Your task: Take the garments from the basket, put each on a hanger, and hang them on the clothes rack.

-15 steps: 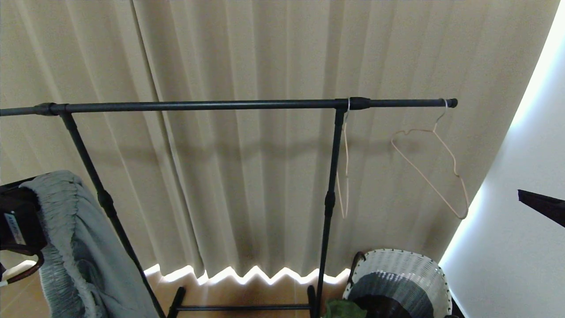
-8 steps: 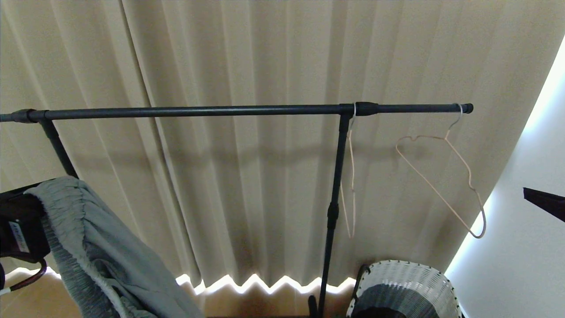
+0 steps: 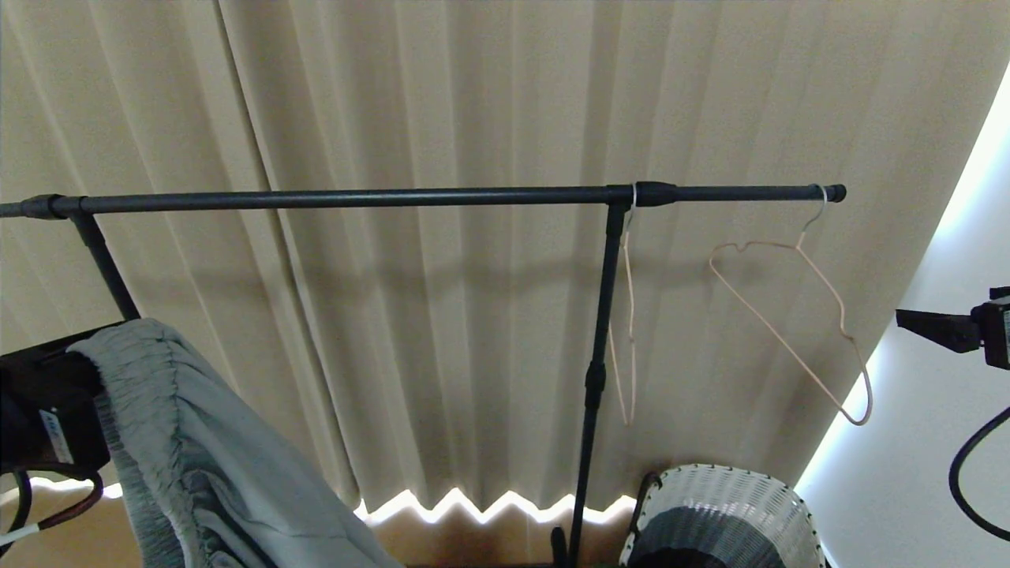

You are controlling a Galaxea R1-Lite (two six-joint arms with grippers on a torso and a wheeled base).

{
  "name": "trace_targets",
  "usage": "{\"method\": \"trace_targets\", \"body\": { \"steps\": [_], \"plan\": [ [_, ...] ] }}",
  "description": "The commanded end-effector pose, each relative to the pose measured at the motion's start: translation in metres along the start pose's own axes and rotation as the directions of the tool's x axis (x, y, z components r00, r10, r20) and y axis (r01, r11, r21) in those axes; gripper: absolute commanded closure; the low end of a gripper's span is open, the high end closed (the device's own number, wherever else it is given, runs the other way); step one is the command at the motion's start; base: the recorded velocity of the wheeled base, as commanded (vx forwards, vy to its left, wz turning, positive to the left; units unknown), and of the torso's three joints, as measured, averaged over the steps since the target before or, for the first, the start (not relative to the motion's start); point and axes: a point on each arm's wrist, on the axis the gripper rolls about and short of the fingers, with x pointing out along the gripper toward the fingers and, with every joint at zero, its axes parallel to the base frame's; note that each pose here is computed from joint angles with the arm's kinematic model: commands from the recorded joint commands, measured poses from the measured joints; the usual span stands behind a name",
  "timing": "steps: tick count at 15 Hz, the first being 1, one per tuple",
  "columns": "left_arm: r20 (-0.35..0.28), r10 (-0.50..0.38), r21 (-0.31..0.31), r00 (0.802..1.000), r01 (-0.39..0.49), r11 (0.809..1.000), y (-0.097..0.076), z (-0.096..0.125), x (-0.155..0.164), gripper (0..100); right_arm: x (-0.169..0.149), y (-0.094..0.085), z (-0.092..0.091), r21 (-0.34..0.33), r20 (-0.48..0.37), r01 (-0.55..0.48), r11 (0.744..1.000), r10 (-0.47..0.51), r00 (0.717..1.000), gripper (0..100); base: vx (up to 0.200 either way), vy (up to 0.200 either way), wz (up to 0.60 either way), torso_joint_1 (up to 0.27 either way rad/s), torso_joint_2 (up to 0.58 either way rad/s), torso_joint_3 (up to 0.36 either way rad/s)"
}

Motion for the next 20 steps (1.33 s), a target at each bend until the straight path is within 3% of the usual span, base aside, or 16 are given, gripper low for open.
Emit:
{"method": "trace_targets", "body": {
  "steps": [1,6,9,18,19,20],
  "plan": [
    [-0.011,-0.002,0.008,1.0,0.002,1.0,-0.001,-0.003,0.001,100,0.057,-0.005,-0.004,0.05,-0.082,-0.024,0.998,0.028,0.996,0,0.0,0.0,0.0,0.0,0.0,0.0],
    [-0.021,-0.004,0.012,1.0,0.005,1.0,-0.002,-0.004,0.003,100,0.097,0.004,-0.007,0.094,-0.131,-0.065,0.993,0.077,0.988,0,0.0,0.0,0.0,0.0,0.0,0.0],
    [-0.031,-0.005,0.014,0.999,0.006,1.0,-0.002,-0.007,0.003,100,0.11,0.017,-0.005,0.078,-0.142,-0.104,0.991,0.115,0.983,0,0.0,0.0,0.0,0.0,0.0,0.0],
    [-0.065,-0.013,0.021,0.998,0.014,1.0,-0.005,-0.018,0.002,100,0.132,0.016,-0.005,0.105,-0.141,-0.091,0.99,0.105,0.984,0,0.0,0.0,0.0,0.0,0.0,0.0],
    [-0.061,-0.012,0.02,0.998,0.013,1.0,-0.004,-0.017,0.002,100,0.133,0.015,-0.005,0.106,-0.137,-0.077,0.991,0.091,0.986,100,0.0,0.0,0.0,0.0,0.0,0.0],
    [-0.059,-0.011,0.02,0.998,0.013,1.0,-0.004,-0.017,0.002,100,0.133,0.015,-0.005,0.105,-0.134,-0.077,0.991,0.091,0.987,100,0.0,0.0,0.0,0.0,0.0,0.0]
  ]
}}
